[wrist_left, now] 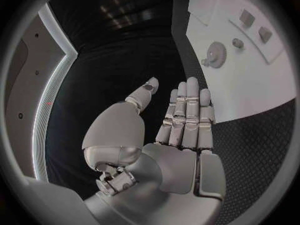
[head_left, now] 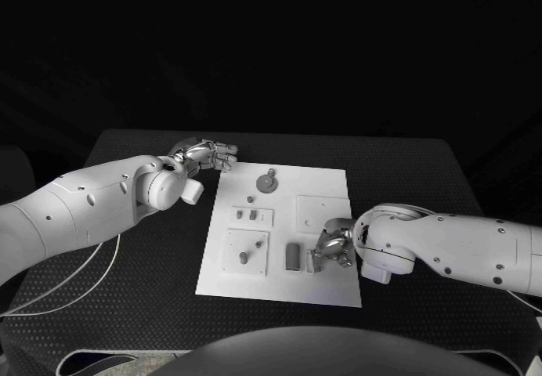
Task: Assemble the parts on the task board
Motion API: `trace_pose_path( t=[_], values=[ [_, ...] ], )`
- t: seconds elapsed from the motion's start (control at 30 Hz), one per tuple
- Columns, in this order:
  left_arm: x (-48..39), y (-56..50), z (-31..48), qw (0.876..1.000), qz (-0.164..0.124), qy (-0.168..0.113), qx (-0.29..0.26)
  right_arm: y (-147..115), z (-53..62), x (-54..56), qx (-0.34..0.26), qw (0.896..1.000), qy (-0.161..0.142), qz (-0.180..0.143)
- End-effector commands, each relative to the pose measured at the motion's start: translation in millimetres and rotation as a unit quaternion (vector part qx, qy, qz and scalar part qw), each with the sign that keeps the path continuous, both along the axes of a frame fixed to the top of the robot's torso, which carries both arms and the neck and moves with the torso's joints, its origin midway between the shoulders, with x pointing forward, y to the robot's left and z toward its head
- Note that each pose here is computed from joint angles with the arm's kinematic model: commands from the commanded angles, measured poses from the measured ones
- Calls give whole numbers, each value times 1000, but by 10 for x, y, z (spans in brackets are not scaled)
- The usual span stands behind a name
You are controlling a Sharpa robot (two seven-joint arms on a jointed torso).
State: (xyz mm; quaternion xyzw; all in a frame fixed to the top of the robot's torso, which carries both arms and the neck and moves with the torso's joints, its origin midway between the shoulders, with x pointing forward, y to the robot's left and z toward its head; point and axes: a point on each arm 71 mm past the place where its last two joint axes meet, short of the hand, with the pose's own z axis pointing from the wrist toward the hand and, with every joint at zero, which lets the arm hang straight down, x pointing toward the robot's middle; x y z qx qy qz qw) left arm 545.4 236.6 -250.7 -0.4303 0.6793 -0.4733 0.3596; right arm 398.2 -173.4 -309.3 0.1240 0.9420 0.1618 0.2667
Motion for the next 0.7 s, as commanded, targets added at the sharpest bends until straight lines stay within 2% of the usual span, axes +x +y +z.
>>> trace_pose_path(
  t=[0.03, 0.33, 0.7],
  values=[
    [-4, -28, 11, 1000, -10, -2, -3, 23, -25, -29, 1, 1000, 14, 9],
    [-5, -28, 11, 1000, -11, -2, -2, 41, -40, -5, 6, 1000, 1, 2],
    [-5, -28, 10, 1000, -11, -2, -2, 64, -69, -13, 7, 1000, 9, 12]
  ],
)
